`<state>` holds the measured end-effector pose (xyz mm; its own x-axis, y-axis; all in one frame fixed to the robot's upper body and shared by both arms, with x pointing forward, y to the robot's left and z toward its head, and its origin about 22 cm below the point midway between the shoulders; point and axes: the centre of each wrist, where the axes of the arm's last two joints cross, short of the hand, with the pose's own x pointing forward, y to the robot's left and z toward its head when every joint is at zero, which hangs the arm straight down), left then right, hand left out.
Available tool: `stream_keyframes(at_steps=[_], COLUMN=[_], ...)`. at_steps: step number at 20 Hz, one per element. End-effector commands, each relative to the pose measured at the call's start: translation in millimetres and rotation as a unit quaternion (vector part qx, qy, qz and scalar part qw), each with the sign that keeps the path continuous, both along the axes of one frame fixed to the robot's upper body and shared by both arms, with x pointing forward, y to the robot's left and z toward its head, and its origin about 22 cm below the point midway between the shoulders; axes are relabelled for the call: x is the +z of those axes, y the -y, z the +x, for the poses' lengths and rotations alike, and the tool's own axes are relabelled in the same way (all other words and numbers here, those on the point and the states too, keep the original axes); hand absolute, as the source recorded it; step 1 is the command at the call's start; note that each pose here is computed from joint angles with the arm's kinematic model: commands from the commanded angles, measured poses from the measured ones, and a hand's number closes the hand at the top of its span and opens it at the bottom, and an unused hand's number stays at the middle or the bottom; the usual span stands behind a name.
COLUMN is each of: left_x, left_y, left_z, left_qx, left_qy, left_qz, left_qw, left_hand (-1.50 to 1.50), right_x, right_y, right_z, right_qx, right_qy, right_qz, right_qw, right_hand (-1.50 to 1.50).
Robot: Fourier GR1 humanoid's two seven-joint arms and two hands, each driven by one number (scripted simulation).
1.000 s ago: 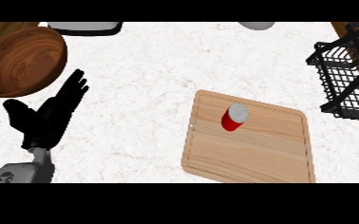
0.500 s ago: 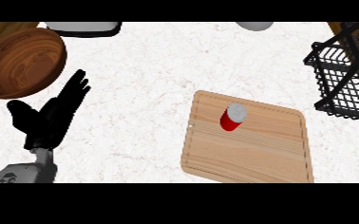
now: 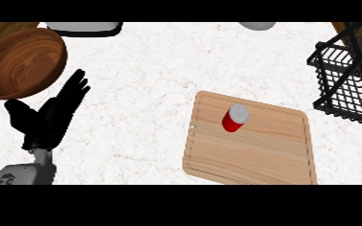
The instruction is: Pick the lemon from the cutting board and place it in the tiered basket
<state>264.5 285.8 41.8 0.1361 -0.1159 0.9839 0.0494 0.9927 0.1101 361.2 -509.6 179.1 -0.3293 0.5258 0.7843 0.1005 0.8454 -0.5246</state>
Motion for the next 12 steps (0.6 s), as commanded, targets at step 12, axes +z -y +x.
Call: stream_keyframes(at_steps=[12], left_x=[5], left_y=[-7], left_z=[-1.5], left_qx=[-0.008], left_qy=[0.015], left_qz=[0.0], left_qw=[0.9999], left_hand=[0.0], right_x=[49], right_y=[65], right_z=[-62], right_qx=[-0.101], right_qy=[0.048], right_qz=[0.249], right_qw=[0.962], right_hand=[-1.5])
